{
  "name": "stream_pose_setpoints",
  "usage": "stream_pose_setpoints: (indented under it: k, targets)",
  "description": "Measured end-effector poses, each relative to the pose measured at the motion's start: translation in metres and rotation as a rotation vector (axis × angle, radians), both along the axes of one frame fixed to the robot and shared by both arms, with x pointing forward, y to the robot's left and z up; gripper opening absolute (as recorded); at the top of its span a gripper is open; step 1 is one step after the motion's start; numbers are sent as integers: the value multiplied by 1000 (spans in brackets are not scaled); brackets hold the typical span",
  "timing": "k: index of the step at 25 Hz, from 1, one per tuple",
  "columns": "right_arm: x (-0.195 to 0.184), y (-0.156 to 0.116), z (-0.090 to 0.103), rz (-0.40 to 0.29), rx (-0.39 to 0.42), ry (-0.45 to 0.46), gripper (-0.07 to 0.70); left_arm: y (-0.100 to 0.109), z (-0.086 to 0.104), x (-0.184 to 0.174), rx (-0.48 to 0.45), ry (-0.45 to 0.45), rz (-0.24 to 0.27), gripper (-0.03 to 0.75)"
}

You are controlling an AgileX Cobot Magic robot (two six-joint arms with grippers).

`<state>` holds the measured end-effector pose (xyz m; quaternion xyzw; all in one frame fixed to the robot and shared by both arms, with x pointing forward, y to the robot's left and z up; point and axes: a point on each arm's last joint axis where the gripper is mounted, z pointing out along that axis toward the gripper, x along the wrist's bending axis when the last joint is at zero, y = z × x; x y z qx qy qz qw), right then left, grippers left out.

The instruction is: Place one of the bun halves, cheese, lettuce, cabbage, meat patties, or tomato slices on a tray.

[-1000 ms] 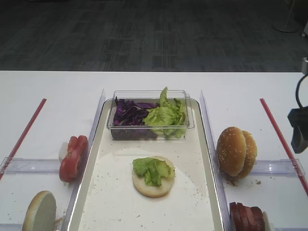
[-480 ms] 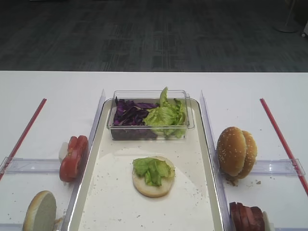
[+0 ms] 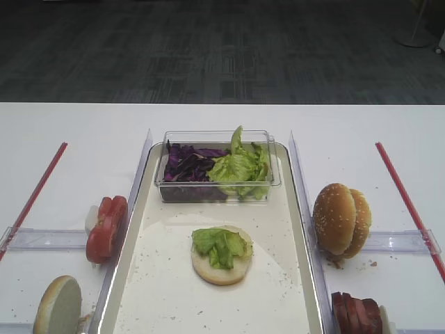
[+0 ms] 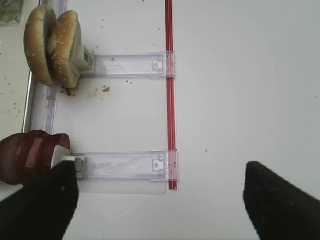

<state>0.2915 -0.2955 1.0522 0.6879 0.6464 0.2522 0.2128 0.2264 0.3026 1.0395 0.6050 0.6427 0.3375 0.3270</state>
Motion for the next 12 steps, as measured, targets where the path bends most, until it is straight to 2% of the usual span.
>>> stream_pose_setpoints:
  k: [4,12]
  targets:
    - [-11,0,-14,0,-3,-15,679,0,0,0,0,0,0,598]
    - [-17,0,-14,-2,-10,-62,679,0,0,0,0,0,0,598]
